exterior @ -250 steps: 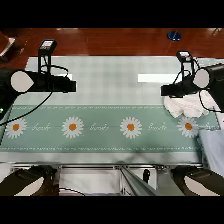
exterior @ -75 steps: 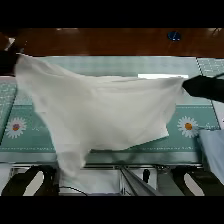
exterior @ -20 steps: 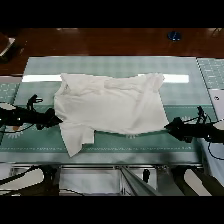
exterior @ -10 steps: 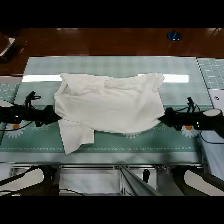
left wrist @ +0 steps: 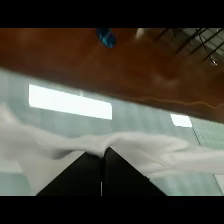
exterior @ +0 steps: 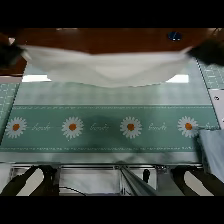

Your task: Fold the shirts.

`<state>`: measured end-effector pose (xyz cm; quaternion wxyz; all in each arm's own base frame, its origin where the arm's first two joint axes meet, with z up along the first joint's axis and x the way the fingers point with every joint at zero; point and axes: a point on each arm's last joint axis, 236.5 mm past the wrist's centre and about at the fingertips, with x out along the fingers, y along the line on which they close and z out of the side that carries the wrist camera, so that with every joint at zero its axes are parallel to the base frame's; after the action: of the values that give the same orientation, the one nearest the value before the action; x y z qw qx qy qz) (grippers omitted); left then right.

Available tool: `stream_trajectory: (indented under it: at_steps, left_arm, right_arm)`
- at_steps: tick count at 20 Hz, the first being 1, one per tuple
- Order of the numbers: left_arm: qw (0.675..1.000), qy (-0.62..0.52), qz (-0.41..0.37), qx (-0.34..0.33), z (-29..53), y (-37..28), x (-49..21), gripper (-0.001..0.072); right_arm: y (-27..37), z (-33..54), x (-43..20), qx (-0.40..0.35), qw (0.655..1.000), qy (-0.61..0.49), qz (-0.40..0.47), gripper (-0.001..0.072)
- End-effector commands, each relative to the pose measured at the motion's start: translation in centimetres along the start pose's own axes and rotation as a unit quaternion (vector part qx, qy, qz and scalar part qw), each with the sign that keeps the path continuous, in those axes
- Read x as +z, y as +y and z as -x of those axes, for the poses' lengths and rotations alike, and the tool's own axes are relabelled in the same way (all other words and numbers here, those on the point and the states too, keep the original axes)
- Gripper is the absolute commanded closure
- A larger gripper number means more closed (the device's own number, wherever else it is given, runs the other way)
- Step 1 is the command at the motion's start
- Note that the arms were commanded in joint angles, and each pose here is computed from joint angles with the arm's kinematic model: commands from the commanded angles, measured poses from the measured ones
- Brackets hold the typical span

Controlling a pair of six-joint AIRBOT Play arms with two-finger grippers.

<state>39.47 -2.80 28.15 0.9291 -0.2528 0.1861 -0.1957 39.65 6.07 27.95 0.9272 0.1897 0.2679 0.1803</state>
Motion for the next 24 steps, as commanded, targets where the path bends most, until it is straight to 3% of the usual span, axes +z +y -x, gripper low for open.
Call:
stream_trajectory:
  at_steps: [1, 6, 8, 11, 17, 24]
  left_arm:
    - [0.974, -0.147, -0.169, 0.016, 8.3, -9.4, 8.1, 0.0694]
    - [0.912, -0.259, -0.299, 0.107, 19.2, -16.6, 9.7, 0.0694]
    - [0.891, -0.287, -0.315, 0.154, 23.0, -17.5, 8.9, 0.0694]
    - [0.886, -0.295, -0.323, 0.156, 25.3, -18.4, 7.8, 0.0694]
    - [0.925, -0.169, -0.289, 0.177, 20.2, -12.5, 4.1, 0.0694]
    - [0.974, 0.07, -0.143, 0.16, 5.7, -0.8, -5.6, 0.0694]
  right_arm:
    - [8.4, 12.3, 7.2, -0.019, 0.979, -0.148, 0.139, 0.0688]
    - [12.0, 22.4, 4.6, -0.079, 0.956, -0.209, 0.192, 0.0687]
    - [12.1, 24.5, 2.8, -0.1, 0.954, -0.207, 0.191, 0.0687]
    - [10.9, 26.3, 0.3, -0.139, 0.958, -0.188, 0.169, 0.0687]
    - [7.9, 23.9, -2.6, -0.163, 0.972, -0.103, 0.137, 0.0687]
    - [0.9, 9.8, -7.7, -0.103, 0.992, 0.068, 0.042, 0.0687]
